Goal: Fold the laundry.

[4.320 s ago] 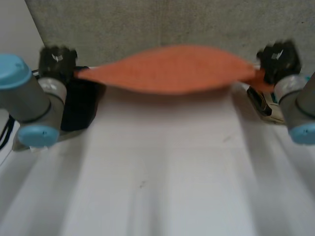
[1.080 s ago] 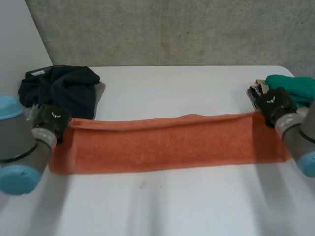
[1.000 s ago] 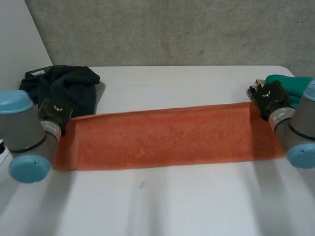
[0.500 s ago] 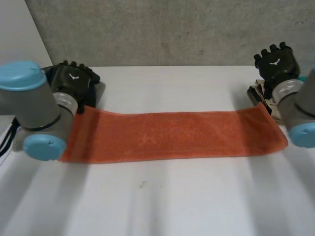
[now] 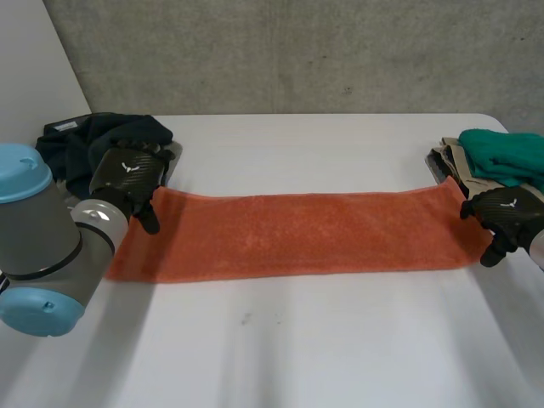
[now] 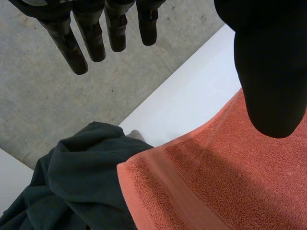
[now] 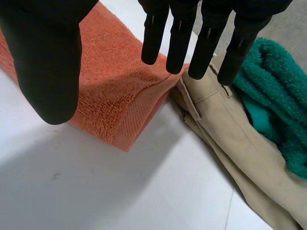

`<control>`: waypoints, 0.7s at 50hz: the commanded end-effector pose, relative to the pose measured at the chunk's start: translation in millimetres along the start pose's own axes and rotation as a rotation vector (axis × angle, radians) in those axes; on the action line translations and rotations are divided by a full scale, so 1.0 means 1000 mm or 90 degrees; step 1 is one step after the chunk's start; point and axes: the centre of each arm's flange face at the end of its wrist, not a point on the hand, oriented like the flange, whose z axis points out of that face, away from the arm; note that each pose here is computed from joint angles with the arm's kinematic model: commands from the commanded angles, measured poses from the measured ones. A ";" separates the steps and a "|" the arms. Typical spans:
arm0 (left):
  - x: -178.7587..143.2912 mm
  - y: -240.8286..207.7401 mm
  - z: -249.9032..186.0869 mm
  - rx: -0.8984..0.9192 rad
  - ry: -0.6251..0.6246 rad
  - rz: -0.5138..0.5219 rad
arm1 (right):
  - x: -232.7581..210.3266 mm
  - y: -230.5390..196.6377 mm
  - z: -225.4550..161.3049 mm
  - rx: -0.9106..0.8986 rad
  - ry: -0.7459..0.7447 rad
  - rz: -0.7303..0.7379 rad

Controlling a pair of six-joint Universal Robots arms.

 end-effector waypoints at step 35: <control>-0.005 -0.009 -0.016 0.028 -0.019 0.001 | 0.111 -0.009 -0.003 -0.087 0.324 -0.190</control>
